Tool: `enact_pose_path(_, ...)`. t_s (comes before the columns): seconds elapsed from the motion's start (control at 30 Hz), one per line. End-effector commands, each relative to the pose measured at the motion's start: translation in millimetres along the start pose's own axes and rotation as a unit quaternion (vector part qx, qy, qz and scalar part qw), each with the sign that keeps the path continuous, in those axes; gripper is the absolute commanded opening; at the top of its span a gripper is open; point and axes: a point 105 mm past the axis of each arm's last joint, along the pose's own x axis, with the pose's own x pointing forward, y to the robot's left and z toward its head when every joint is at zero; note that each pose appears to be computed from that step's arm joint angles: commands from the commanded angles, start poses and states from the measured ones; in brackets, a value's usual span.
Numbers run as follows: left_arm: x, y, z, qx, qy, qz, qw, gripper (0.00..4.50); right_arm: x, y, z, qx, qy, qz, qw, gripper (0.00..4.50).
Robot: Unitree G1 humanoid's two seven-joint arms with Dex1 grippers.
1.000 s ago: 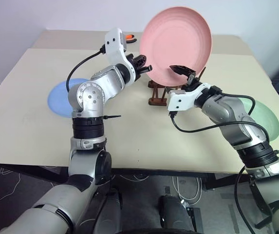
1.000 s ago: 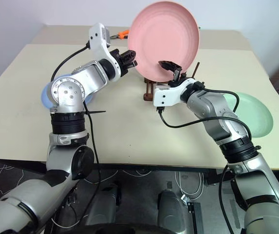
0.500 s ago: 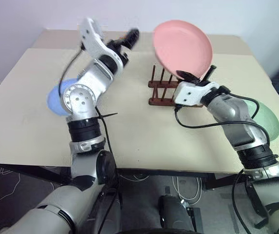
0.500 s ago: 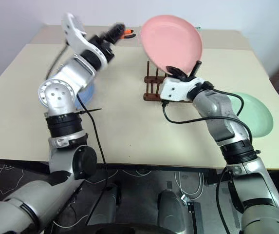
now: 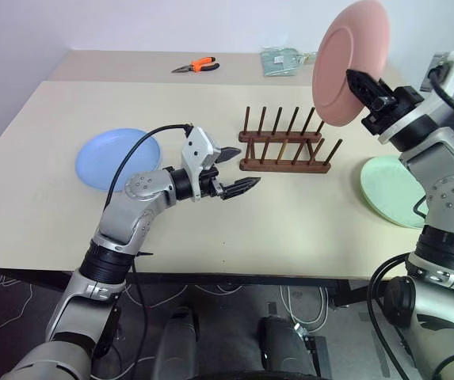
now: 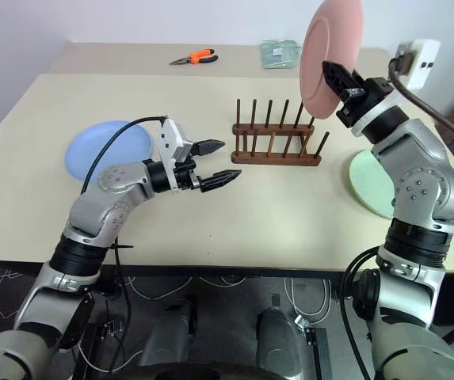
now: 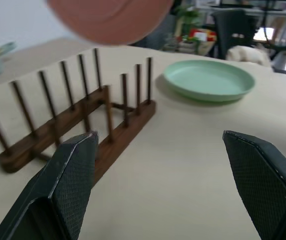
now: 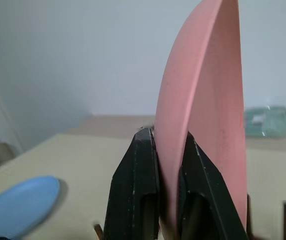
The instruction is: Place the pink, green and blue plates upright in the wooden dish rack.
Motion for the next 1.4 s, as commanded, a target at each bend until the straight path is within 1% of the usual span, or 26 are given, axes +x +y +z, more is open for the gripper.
enact_pose_path(0.03,2.1,-12.9,15.6,0.017,-0.028,-0.024,0.999,4.08,-1.1,-7.0,10.3,-0.016,-0.02,-0.013,1.0,0.0)
enact_pose_path(0.23,-0.2,-24.6,11.8,0.01,-0.027,-0.033,0.999,4.08,-1.4,-20.3,1.7,-0.009,-0.008,-0.036,0.999,0.0)
enact_pose_path(0.37,-1.0,-27.2,11.7,0.006,-0.027,-0.032,0.999,4.08,-2.7,-28.4,-11.5,0.007,0.02,-0.052,0.998,0.0)
enact_pose_path(0.5,-0.5,-30.0,9.8,0.007,-0.022,-0.034,0.999,4.12,-3.4,-33.4,-15.3,-0.009,0.024,-0.07,0.997,1.61)
enact_pose_path(0.6,0.2,-32.7,8.4,0.008,-0.019,-0.037,0.999,4.12,-4.5,-44.9,-4.2,-0.057,-0.002,-0.112,0.992,2.99)
enact_pose_path(0.67,0.8,-33.6,8.2,0.007,-0.019,-0.037,0.999,4.12,-8.2,-52.8,1.7,-0.086,-0.013,-0.136,0.987,2.99)
enact_pose_path(0.73,1.2,-34.2,8.0,0.006,-0.02,-0.037,0.999,4.12,-17.3,-63.0,13.2,-0.112,-0.037,-0.166,0.979,2.99)
enact_pose_path(0.8,1.3,-33.4,6.8,0.005,-0.019,-0.034,0.999,4.12,-30.2,-71.6,26.9,-0.113,-0.07,-0.187,0.973,2.99)
enact_pose_path(0.87,0.5,-31.7,3.6,0.006,-0.013,-0.03,0.999,4.12,-53.7,-83.0,40.0,-0.099,-0.095,-0.208,0.969,3.55)
enact_pose_path(0.9,-0.1,-31.4,1.8,0.008,-0.01,-0.03,0.999,4.12,-68.0,-92.1,39.3,-0.108,-0.083,-0.229,0.964,3.84)
enact_pose_path(0.93,-0.6,-31.1,0.5,0.009,-0.008,-0.029,0.999,4.12,-80.3,-99.1,36.0,-0.123,-0.063,-0.245,0.96,4.27)
enact_pose_path(0.97,-0.8,-31.3,-0.3,0.009,-0.007,-0.031,0.999,4.12,-89.5,-100.1,28.0,-0.148,-0.032,-0.244,0.958,4.46)
enact_pose_path(1.03,-0.7,-32.1,-1.8,0.006,-0.006,-0.035,0.999,4.12,-98.5,-92.2,9.9,-0.165,0.02,-0.218,0.962,4.46)
enact_pose_path(1.1,0.5,-33.8,-4.4,0.007,-0.001,-0.042,0.999,4.12,-107.3,-84.1,-15.3,-0.181,0.08,-0.192,0.961,4.46)
enact_pose_path(1.17,3.0,-36.0,-7.0,0.011,0.003,-0.051,0.999,4.12,-119.9,-82.1,-53.3,-0.243,0.183,-0.173,0.937,4.46)
enact_pose_path(1.2,4.6,-37.6,-7.5,0.013,0.004,-0.056,0.998,4.12,-126.4,-82.7,-70.5,-0.274,0.226,-0.166,0.92,4.46)
enact_pose_path(1.23,6.2,-39.0,-7.6,0.015,0.004,-0.061,0.998,4.12,-130.6,-82.8,-81.5,-0.293,0.249,-0.16,0.909,4.46)
enact_pose_path(1.37,10.0,-40.9,-5.8,0.019,0.002,-0.068,0.997,4.12,-136.7,-88.5,-103.4,-0.308,0.291,-0.171,0.889,4.46)
enact_pose_path(1.4,10.6,-41.1,-5.4,0.019,0.001,-0.069,0.997,4.12,-139.0,-91.7,-108.8,-0.32,0.306,-0.173,0.88,4.23)
